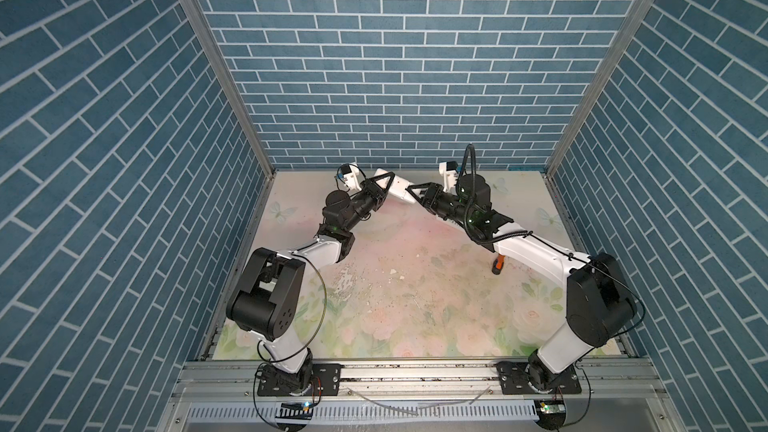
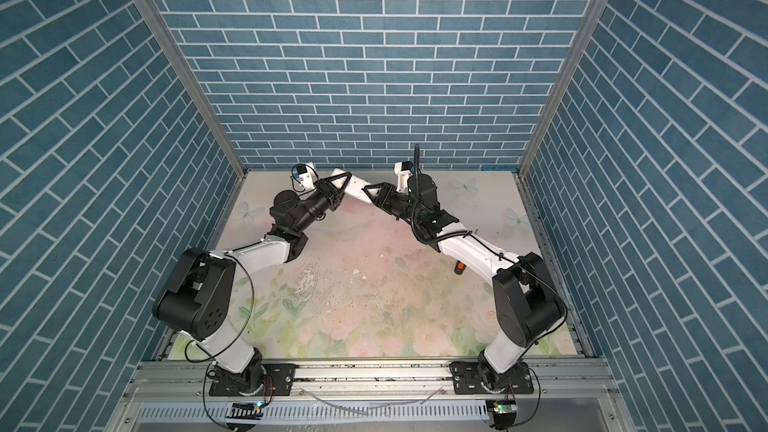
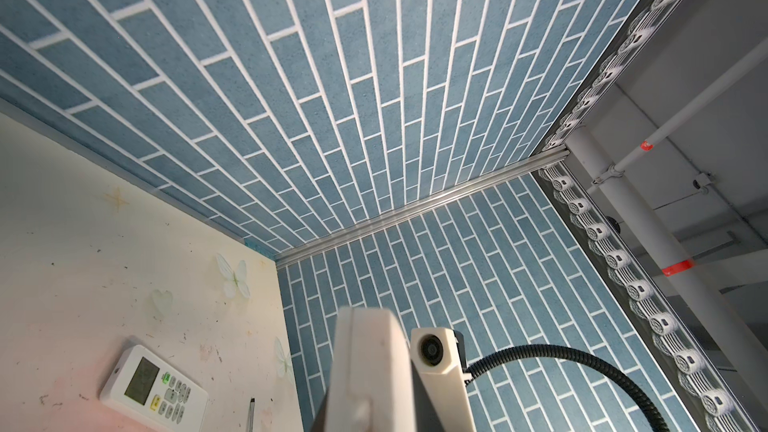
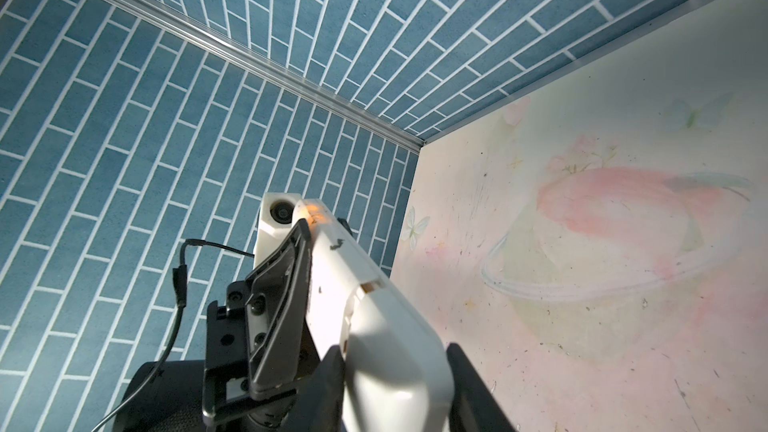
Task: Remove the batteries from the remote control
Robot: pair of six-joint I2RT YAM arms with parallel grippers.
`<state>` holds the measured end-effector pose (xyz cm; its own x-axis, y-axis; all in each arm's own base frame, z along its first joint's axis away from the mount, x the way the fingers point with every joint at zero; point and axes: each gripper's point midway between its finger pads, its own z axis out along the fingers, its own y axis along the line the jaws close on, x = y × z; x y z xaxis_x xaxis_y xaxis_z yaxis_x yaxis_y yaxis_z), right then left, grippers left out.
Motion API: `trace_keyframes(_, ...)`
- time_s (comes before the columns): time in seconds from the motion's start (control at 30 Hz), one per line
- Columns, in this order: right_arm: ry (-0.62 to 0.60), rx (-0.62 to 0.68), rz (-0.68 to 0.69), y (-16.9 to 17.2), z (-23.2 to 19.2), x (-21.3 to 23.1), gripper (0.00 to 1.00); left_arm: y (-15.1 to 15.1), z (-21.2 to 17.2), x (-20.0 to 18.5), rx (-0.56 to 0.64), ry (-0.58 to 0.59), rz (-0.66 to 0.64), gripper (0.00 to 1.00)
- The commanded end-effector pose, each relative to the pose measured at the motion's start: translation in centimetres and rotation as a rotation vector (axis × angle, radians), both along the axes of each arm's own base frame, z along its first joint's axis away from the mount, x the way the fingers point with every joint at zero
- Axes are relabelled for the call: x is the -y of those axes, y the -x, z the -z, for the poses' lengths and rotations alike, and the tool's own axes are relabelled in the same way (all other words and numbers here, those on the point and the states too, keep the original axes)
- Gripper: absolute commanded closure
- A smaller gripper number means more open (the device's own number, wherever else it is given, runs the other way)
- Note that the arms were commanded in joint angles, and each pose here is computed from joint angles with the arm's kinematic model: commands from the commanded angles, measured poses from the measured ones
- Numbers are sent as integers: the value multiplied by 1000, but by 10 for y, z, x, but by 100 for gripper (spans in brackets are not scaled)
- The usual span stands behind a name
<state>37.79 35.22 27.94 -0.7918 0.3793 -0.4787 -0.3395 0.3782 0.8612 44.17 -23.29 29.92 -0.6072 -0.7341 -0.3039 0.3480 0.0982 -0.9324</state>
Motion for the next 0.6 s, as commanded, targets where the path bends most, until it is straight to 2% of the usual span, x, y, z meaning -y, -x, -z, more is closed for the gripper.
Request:
trace_keyframes(0.0,9,27,10,5,-7,6,60,8,-29,-7,85,14,-2,100)
trace_keyframes(0.33,25,40,12,5,-11,8,59,6,-27,-7,83,9,3,100)
trace_keyframes(0.57,4,49,-1,5,-16,5,65,8,-23,-8,78,-11,5,100)
